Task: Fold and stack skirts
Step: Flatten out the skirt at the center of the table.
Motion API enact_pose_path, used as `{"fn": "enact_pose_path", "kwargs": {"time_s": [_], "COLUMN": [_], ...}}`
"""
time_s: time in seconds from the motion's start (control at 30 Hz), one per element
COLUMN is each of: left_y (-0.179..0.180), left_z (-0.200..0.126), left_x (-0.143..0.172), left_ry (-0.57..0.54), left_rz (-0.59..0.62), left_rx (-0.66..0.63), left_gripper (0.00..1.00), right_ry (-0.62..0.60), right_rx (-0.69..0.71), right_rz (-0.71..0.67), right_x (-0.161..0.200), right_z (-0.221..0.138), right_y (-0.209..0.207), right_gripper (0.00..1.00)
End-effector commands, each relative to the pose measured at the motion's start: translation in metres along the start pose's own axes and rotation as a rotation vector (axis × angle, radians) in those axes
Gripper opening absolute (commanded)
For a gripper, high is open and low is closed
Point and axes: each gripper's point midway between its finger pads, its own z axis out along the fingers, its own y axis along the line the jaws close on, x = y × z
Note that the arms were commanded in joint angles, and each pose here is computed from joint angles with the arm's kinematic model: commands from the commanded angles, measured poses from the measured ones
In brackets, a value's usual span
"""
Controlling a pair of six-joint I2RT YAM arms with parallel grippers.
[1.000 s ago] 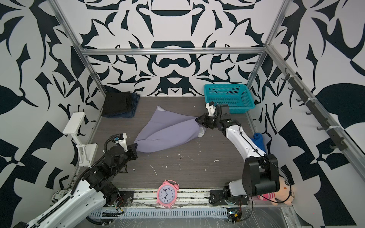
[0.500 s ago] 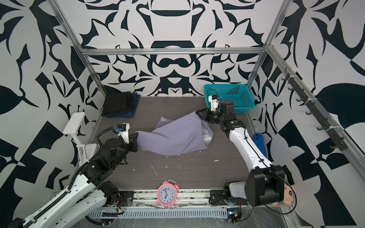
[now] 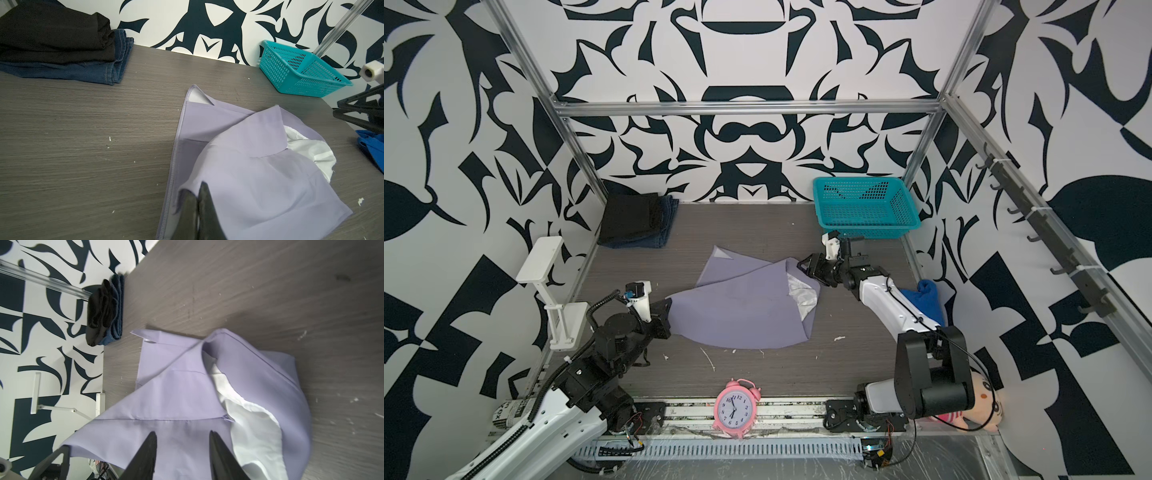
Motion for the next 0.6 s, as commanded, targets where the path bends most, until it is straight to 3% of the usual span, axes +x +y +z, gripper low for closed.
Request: {"fn": "enact_pose_path", "kwargs": {"time_s": [0.0,0.1,0.57], "left_y": [0.005,0.006,0.006], "left_z": [0.002,0.006,0.016], "left_x": [0.009,0.016,0.022], "left_ry": [0.03,0.062,0.078], "left_rz": [-0.01,-0.003,0.005], "left_rx": [-0.021,-0.031,-0.045], "left_gripper": [0.0,0.0,0.0], "right_ry": [0.025,0.091,0.29], "right_rx": [-0.034,-0.064,0.046], "right_rz": [-0.033,-0.033,-0.006], "right_x": [0.013,0.029,0.072], "right_z": [-0.002,0.006,0.064], "right_y": [0.0,0.001,-0.038], "right_gripper": [0.46,0.47,0.45]}}
